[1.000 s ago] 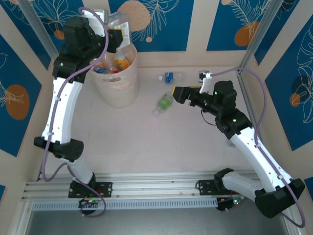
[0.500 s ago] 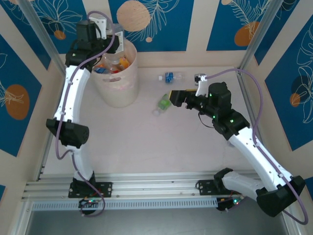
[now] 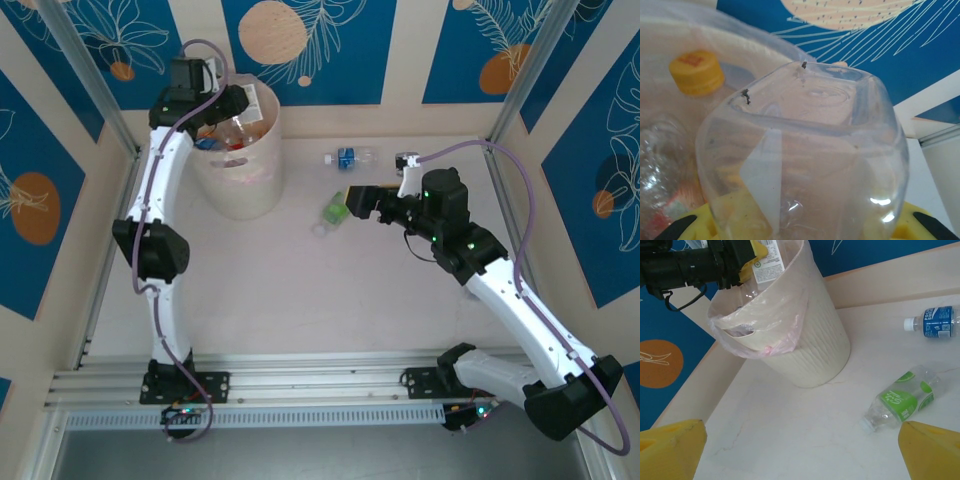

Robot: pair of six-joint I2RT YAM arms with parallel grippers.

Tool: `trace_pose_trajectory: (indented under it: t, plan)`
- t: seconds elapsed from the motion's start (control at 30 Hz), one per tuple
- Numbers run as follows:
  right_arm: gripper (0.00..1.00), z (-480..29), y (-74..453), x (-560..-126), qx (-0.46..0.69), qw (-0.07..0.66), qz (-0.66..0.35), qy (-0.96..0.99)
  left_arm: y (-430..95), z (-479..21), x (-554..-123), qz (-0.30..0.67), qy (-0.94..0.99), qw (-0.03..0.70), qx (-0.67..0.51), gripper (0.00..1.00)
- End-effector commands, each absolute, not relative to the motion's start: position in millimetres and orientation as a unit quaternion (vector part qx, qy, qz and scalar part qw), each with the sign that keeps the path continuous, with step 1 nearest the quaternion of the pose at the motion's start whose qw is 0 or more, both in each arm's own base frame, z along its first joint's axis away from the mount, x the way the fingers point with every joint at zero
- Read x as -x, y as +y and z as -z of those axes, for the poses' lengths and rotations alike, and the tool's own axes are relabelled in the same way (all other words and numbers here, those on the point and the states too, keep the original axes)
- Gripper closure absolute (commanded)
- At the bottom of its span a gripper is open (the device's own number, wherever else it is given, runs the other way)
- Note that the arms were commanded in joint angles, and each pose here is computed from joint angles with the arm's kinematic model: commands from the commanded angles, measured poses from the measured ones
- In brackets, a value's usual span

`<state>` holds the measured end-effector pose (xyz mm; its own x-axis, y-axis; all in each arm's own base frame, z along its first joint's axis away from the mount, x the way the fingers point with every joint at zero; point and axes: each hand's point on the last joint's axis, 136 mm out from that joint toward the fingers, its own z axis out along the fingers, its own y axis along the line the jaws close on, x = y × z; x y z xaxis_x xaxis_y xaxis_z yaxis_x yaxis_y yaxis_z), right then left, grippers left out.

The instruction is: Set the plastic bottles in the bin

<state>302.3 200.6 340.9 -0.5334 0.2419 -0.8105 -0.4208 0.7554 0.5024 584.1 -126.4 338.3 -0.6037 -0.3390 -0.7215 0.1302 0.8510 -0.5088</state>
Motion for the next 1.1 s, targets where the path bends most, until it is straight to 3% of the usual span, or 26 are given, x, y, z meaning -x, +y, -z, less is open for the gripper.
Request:
trace_pose_trajectory:
  t: [0.0,0.3,0.53,0.6,0.8,1.07]
  plan:
    - [0.01,-341,199,-303,0.059,0.489,-0.334,0.804,-132,-347,-581,0.316,0.846,0.421,0.084,0.69]
    - [0.01,-340,197,-307,0.057,0.490,-0.322,0.808,-138,-310,-581,0.321,0.868,0.367,0.094,0.63]
    - [0.01,-335,201,-311,0.060,0.483,-0.322,0.812,-129,-300,-585,0.294,0.876,0.370,0.100,0.52]
    - [0.01,-334,202,-311,0.061,0.481,-0.323,0.813,-129,-302,-587,0.300,0.873,0.371,0.099,0.45]
    - [0.01,-327,200,-317,0.057,0.476,-0.304,0.824,-128,-349,-587,0.326,0.845,0.414,0.092,0.30]
    - [0.01,-292,181,-337,-0.029,0.419,-0.231,0.878,-108,-430,-555,0.316,0.809,0.488,0.083,0.21]
